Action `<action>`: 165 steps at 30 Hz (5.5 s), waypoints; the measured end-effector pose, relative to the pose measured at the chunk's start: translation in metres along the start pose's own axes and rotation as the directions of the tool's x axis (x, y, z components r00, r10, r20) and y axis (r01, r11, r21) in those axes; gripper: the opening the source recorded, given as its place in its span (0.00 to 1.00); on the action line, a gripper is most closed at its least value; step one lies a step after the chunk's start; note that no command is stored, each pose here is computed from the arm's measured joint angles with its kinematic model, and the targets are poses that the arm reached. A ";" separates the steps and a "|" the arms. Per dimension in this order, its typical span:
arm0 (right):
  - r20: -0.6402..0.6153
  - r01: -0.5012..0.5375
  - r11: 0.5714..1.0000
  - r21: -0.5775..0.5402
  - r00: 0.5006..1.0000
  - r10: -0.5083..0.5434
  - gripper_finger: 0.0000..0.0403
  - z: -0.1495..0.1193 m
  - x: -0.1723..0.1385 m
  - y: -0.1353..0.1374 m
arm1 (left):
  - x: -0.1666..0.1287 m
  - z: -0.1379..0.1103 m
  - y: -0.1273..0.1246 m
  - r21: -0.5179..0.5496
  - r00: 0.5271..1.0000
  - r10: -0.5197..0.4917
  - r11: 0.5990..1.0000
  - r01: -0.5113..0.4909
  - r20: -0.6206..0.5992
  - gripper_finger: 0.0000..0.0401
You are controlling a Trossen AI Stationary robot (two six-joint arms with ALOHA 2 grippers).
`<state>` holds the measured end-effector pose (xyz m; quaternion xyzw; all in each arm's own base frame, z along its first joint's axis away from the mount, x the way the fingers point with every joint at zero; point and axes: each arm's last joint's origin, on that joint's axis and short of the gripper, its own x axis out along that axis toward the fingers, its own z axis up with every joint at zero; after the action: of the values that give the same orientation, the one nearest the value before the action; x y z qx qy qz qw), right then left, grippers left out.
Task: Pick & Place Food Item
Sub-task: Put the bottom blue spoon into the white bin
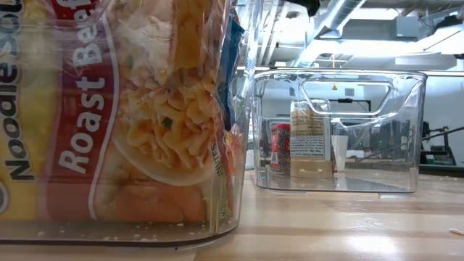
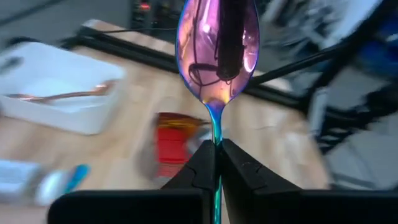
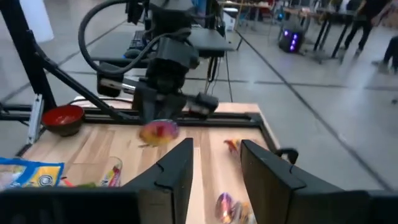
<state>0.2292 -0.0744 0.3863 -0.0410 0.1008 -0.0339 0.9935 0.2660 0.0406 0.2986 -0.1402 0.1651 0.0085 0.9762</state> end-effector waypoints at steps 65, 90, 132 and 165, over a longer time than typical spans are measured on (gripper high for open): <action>-0.128 -0.572 0.819 -0.049 0.817 0.562 0.14 0.053 0.119 0.049 | -0.012 0.017 0.002 -0.219 0.808 -0.589 0.788 0.576 0.010 0.01; -0.228 -0.604 0.796 0.046 0.769 0.597 0.00 0.039 0.110 0.036 | -0.032 0.034 0.014 -0.228 0.831 -0.543 0.800 0.555 0.118 0.31; -0.660 0.488 0.805 0.337 0.732 -0.167 0.00 0.037 -0.067 -0.051 | -0.069 0.039 0.035 -0.085 0.943 -0.267 0.954 0.288 0.198 0.36; -0.694 0.765 0.171 0.621 0.638 -0.334 0.00 -0.025 -0.027 -0.066 | -0.041 -0.023 0.041 -0.200 0.994 -0.030 0.978 0.051 0.109 0.36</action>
<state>0.1934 -0.1402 0.3728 0.4606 0.2450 -0.4564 0.7207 0.2168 0.0750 0.2799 -0.2417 0.1090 0.0126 0.9641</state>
